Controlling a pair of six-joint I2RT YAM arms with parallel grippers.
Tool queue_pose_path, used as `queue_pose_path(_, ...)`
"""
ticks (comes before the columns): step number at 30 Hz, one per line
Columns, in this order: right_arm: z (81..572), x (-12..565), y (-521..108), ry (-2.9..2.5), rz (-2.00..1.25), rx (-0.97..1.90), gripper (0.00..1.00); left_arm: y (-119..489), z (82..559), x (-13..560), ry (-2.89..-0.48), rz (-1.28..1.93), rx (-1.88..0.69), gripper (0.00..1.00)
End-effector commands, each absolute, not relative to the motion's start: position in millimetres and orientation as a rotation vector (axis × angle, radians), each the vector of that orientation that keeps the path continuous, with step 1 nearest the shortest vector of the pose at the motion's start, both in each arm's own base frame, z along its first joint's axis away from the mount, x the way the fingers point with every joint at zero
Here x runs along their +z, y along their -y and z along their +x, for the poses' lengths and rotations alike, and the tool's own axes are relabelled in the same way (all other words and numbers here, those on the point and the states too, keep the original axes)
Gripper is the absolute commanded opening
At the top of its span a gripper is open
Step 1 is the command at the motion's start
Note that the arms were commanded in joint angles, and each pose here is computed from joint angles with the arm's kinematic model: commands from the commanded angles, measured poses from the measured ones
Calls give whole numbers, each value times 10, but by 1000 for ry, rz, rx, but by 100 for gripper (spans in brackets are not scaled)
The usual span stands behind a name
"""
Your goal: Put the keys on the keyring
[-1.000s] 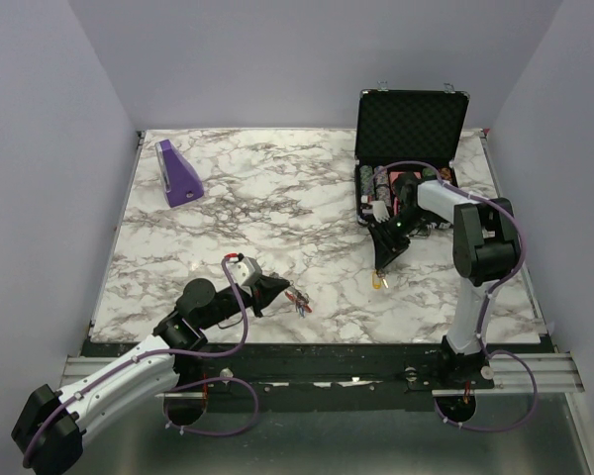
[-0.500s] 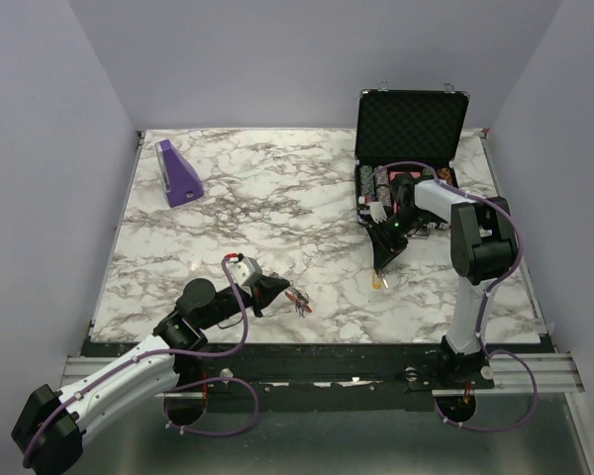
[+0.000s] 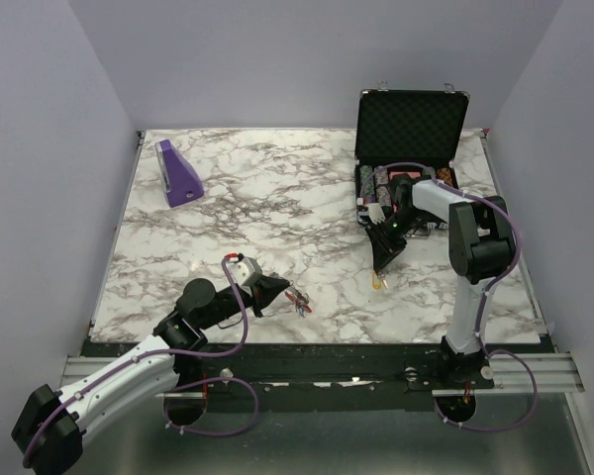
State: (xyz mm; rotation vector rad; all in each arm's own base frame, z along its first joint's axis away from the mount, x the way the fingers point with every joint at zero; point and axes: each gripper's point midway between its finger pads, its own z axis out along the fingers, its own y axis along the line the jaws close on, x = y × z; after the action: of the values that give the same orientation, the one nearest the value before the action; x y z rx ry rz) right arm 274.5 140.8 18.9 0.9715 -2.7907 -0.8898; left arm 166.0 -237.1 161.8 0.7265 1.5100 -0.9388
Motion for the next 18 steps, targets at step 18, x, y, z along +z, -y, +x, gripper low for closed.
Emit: queue_pose_path(18,2770,185,-1415,2781,991,-873,1,2372,1675,1812,-1451,719,-938,0)
